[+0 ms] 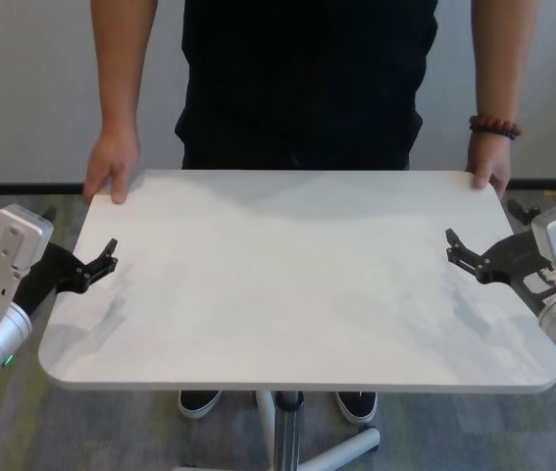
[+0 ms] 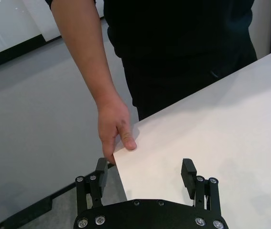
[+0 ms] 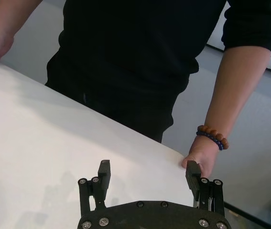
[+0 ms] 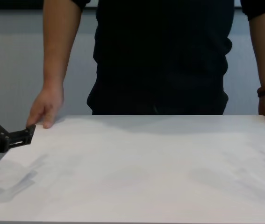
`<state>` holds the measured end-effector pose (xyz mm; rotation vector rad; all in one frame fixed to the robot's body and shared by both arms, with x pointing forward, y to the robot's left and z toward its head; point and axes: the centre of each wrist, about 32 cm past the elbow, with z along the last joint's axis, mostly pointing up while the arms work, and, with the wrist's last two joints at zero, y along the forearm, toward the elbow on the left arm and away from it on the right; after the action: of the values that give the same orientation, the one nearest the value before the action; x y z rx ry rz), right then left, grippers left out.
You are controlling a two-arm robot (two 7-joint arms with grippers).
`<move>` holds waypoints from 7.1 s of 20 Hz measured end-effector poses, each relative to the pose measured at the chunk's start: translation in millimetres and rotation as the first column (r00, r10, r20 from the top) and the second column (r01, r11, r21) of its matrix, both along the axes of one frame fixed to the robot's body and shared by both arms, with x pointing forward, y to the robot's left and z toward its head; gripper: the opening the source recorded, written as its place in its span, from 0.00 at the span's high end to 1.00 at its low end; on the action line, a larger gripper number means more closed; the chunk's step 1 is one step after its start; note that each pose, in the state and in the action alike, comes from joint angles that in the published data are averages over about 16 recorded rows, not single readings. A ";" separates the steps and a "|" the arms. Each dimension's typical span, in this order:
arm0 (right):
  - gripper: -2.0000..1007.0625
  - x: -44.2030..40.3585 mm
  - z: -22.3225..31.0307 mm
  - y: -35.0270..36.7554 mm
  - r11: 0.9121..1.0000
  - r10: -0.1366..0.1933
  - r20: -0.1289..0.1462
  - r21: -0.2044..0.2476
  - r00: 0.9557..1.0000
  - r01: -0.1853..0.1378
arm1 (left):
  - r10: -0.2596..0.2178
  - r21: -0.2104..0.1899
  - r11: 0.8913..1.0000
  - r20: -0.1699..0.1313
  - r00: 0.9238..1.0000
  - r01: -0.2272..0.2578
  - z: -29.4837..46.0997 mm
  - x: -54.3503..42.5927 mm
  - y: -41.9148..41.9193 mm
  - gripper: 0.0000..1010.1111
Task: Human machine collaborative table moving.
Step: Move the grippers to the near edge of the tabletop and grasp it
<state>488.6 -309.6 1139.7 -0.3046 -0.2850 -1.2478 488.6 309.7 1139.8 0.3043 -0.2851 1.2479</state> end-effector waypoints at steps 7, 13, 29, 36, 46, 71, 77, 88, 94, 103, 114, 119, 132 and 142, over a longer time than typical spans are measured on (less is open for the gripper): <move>0.01 -0.9 0.8 1.4 1.000 0.004 0.000 -0.008 1.000 -0.004 | -0.002 0.014 1.000 0.016 1.000 0.002 0.1 -2.6 -0.8 0.01; 0.01 -8.9 4.6 9.3 0.999 0.028 -0.003 -0.034 1.000 -0.029 | -0.030 0.058 0.998 0.046 0.998 0.027 2.2 -14.8 1.1 0.01; 0.01 -91.1 19.7 53.4 0.981 0.111 -0.054 -0.156 0.992 -0.118 | -0.039 0.182 0.983 0.092 0.995 0.022 7.1 -89.2 54.0 0.01; 0.01 -136.4 23.1 71.7 0.961 0.113 -0.107 -0.241 0.988 -0.136 | -0.066 0.313 0.950 0.173 0.983 0.009 -5.7 -128.3 76.8 0.01; 0.01 -170.8 21.2 97.1 0.896 0.065 -0.174 -0.423 0.982 -0.135 | -0.217 0.520 0.852 0.241 0.946 0.063 -39.2 -168.8 74.8 0.01; 0.01 -159.8 -1.6 107.3 0.790 -0.040 -0.177 -0.609 0.983 -0.078 | -0.299 0.613 0.786 0.258 0.919 0.084 -57.0 -176.7 59.4 0.01; 0.01 -158.1 -3.3 106.0 0.790 -0.044 -0.176 -0.608 0.983 -0.073 | -0.293 0.608 0.790 0.260 0.920 0.080 -56.2 -176.1 59.8 0.01; 0.01 -158.8 -4.7 103.7 0.811 -0.035 -0.168 -0.581 0.985 -0.070 | -0.259 0.607 0.793 0.258 0.931 0.052 -52.1 -173.8 58.9 0.01; 0.01 -158.8 -5.0 103.4 0.815 -0.033 -0.168 -0.576 0.985 -0.070 | -0.225 0.631 0.775 0.242 0.944 0.023 -49.2 -172.6 54.2 0.01; 0.01 -158.9 -4.7 103.5 0.812 -0.037 -0.169 -0.580 0.985 -0.069 | -0.192 0.715 0.699 0.165 0.967 0.017 -52.5 -173.0 41.4 0.01; 0.01 -158.9 -4.3 103.7 0.810 -0.038 -0.169 -0.582 0.985 -0.069 | -0.181 0.749 0.662 0.137 0.974 0.018 -63.9 -165.5 17.6 0.01; 0.01 -158.9 -4.2 103.8 0.810 -0.038 -0.169 -0.583 0.985 -0.069 | -0.176 0.736 0.677 0.158 0.972 0.003 -69.1 -154.0 8.6 0.01; 0.01 -158.9 -4.0 103.8 0.809 -0.038 -0.168 -0.584 0.985 -0.069 | -0.175 0.742 0.671 0.168 0.970 -0.007 -83.2 -124.0 -10.4 0.01; 0.01 -158.9 -3.9 103.8 0.809 -0.038 -0.169 -0.584 0.985 -0.069 | -0.191 0.764 0.645 0.154 0.969 0.006 -85.4 -112.0 -24.0 0.01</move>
<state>329.7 -205.8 1135.8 -0.9444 -0.5244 -1.0816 376.6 285.6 1054.4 0.8704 -1.0298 0.9891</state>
